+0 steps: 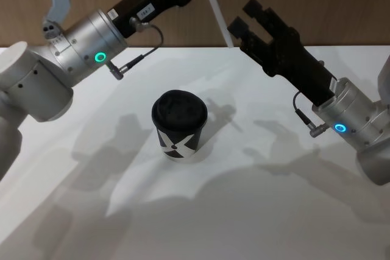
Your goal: Pick up the straw with one hand, pass it to the other hand, and insert it into the cup.
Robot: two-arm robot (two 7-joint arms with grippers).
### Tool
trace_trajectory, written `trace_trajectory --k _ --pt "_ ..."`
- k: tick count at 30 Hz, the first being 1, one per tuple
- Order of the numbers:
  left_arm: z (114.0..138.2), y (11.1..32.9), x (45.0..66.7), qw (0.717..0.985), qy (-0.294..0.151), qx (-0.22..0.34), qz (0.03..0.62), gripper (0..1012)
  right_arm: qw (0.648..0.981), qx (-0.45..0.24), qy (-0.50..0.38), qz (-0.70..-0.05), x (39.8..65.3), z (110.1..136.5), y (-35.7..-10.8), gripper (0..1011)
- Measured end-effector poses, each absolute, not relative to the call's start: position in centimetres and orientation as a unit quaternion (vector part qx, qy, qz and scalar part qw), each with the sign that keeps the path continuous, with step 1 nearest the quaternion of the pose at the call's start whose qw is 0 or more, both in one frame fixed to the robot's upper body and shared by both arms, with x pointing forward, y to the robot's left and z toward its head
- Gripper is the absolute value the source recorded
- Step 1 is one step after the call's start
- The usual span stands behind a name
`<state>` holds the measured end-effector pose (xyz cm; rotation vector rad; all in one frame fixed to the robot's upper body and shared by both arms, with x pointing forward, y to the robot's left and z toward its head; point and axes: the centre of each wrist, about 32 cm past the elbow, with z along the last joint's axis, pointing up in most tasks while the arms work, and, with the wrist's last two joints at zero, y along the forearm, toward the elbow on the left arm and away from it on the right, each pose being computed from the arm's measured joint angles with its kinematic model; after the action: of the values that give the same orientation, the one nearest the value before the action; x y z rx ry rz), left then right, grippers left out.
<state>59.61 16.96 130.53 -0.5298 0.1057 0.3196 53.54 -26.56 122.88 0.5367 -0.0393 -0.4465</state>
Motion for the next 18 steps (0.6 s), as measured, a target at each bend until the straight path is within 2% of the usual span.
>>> trace_trajectory --k 8,18 --pt "130.3 18.5 59.4 0.955 0.020 -0.234 0.180 11 0.940 0.263 -0.019 -0.219 53.5 122.9 -26.6 990" --pt "129.7 20.0 58.6 0.960 -0.004 -0.200 0.197 11 0.940 0.263 -0.019 -0.219 53.5 122.9 -26.6 1001"
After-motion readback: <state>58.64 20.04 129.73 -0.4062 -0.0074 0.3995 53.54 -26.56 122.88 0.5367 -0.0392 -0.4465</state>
